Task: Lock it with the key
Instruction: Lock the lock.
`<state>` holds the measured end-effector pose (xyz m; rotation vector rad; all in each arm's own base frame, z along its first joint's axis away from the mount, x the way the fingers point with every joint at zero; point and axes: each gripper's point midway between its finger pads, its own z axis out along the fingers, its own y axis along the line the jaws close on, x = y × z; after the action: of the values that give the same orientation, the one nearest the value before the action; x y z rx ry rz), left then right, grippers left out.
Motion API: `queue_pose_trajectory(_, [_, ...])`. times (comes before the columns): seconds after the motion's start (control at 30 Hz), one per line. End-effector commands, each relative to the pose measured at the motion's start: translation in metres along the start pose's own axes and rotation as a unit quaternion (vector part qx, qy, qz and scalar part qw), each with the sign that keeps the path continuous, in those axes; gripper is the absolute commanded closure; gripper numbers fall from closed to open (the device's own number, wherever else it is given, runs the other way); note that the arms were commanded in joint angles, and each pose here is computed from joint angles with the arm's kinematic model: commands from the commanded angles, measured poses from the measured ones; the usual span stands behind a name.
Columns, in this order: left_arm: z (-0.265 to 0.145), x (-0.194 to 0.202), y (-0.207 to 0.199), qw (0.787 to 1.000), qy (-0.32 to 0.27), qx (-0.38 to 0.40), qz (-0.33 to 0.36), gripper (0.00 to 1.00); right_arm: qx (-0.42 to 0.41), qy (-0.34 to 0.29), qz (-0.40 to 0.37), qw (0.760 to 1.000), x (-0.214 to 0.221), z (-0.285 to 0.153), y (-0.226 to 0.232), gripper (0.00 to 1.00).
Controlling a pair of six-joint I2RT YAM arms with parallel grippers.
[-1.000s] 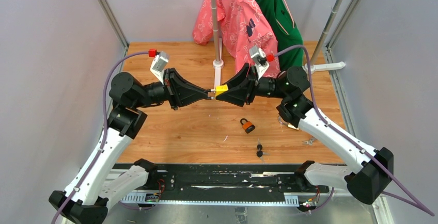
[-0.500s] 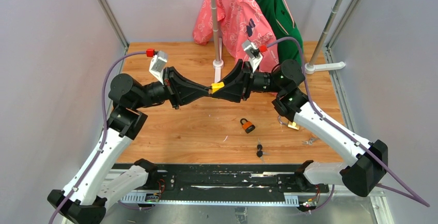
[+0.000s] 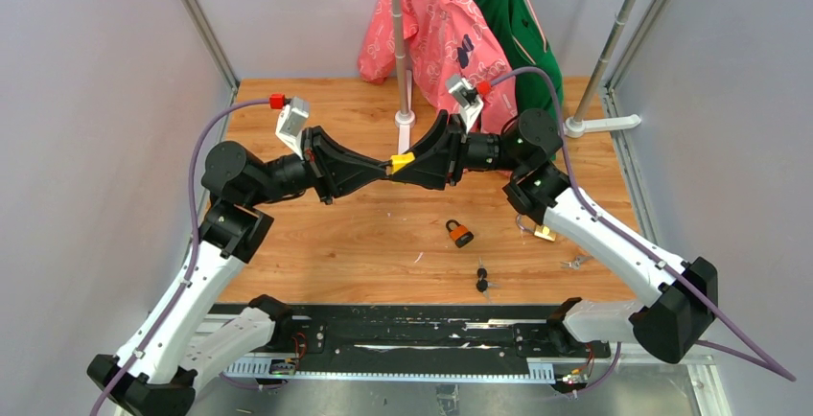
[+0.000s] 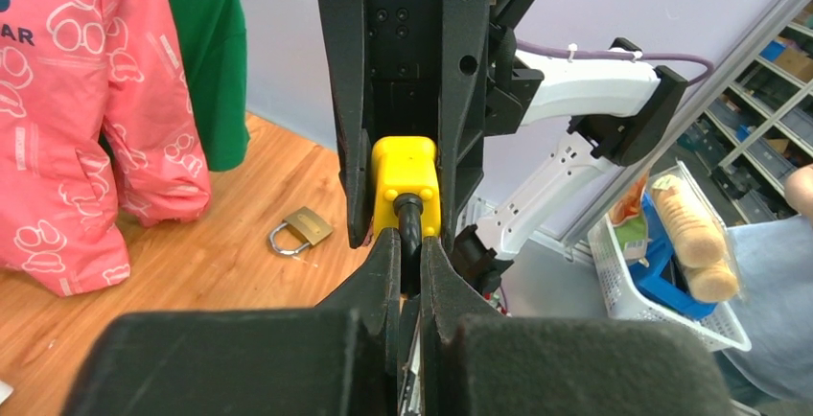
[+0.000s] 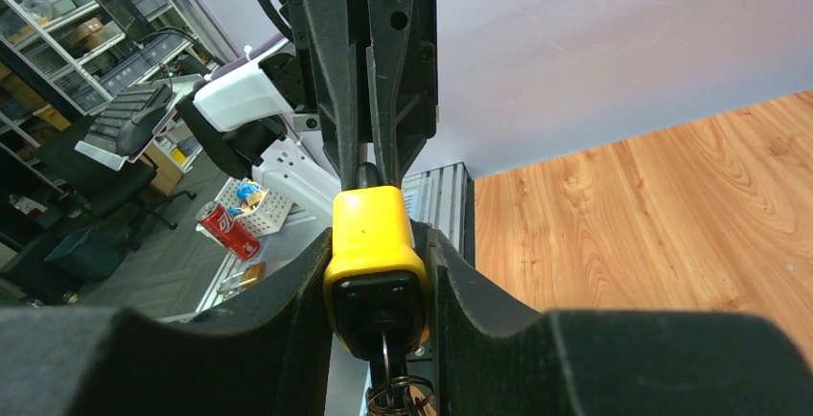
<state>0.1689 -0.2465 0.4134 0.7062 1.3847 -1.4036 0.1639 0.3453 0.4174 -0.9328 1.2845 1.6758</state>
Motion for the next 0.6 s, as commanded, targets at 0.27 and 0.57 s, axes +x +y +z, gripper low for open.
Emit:
queue_pose_trajectory(0.27, [0.020,0.048,-0.005,0.996,0.060,0.034,-0.058,1.00,-0.026,0.000,0.009,1.000,-0.001,0.035,0.011,1.00])
queue_pose_trajectory(0.57, [0.028,0.055,-0.005,0.994,0.076,0.047,-0.065,1.00,-0.035,0.006,0.010,0.999,0.003,0.039,0.012,1.00])
